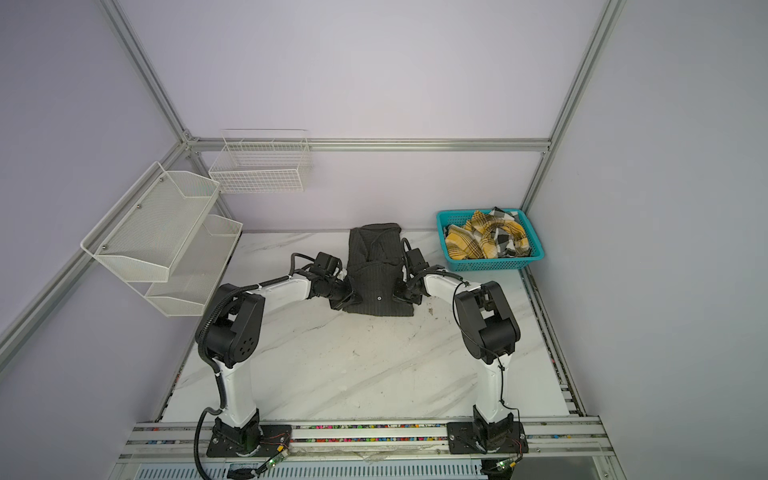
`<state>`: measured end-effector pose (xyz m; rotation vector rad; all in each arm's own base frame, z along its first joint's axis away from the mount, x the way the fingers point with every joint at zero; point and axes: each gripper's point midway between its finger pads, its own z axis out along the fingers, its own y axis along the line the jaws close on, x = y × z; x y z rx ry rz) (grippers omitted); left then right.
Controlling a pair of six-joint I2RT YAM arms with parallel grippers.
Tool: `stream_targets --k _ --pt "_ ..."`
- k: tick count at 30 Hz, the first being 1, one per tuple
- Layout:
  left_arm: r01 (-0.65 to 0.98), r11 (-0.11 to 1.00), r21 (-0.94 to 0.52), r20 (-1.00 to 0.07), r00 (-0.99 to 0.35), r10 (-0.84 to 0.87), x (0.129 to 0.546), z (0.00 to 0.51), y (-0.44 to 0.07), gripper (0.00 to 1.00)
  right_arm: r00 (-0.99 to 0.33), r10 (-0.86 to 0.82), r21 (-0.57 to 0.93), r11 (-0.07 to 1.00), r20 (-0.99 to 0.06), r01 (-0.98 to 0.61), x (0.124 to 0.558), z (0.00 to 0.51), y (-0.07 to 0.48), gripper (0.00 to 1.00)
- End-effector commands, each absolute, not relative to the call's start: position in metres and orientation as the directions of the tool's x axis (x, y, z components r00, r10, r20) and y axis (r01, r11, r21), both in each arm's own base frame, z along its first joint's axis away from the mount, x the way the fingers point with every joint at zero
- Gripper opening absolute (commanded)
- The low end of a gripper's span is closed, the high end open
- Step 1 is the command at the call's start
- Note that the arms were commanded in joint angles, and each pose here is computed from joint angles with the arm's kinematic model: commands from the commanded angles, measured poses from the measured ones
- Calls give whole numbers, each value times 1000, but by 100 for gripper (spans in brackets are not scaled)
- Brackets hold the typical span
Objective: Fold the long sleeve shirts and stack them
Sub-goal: 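Lay the folded end down and adjust it with both grippers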
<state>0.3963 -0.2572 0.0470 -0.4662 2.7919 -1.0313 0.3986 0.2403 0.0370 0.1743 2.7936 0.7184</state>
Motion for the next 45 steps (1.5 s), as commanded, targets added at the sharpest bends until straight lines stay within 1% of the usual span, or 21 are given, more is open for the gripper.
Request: stream_targets --k 1,5,8,11,13,15,16,18,21,25,27,29,32,37,40,42,43,45 --pt "-235 728 -644 34 -960 -279 359 29 -262 3 -959 191 510 858 -209 60 382 43 240 19" --pt "-251 740 -625 59 -960 -275 319 18 -257 2 -967 167 502 864 -191 50 349 42 243 19" --pt "-245 751 -613 57 -962 -268 284 21 -252 2 -973 161 503 863 -165 57 309 48 242 19" --pt "-244 755 -609 50 -961 -271 254 28 -243 2 -972 176 504 861 -157 74 276 60 228 20" --pt "-247 748 -616 39 -958 -285 244 38 -236 4 -965 197 516 853 -173 82 270 75 223 23" --pt "-216 763 -609 -29 -955 -294 251 56 -229 13 -956 216 523 848 -200 82 276 92 222 24" --pt "-190 770 -609 -76 -952 -295 261 69 -228 16 -952 213 525 849 -221 68 283 101 225 25" --pt "-145 777 -612 -155 -942 -298 288 92 -229 20 -950 204 528 848 -238 50 298 107 233 25" --pt "-140 776 -616 -176 -935 -308 335 109 -234 18 -947 177 515 857 -269 13 326 103 244 24" --pt "-162 764 -625 -194 -915 -353 393 105 -226 16 -942 150 503 864 -300 -23 368 90 260 21" --pt "-154 766 -624 -193 -919 -343 411 99 -226 16 -940 152 502 865 -305 -23 388 85 262 20" --pt "-154 775 -613 -173 -931 -322 421 91 -228 15 -939 162 503 864 -305 -14 404 81 261 19" --pt "-160 800 -579 -171 -935 -310 424 74 -224 15 -945 162 493 870 -284 1 413 67 258 19" --pt "-193 828 -526 -118 -948 -296 414 35 -215 15 -962 143 476 879 -233 15 403 40 250 19" --pt "-199 819 -539 -115 -945 -306 417 39 -212 16 -962 142 487 873 -235 10 402 47 251 19" --pt "-180 809 -560 -152 -937 -314 423 61 -213 23 -956 142 489 872 -256 -1 404 63 251 20" --pt "-171 805 -568 -176 -930 -322 425 76 -212 31 -954 127 479 878 -272 -20 404 73 249 20" --pt "-155 793 -590 -219 -914 -342 426 110 -211 43 -945 127 459 888 -301 -26 400 92 242 20"
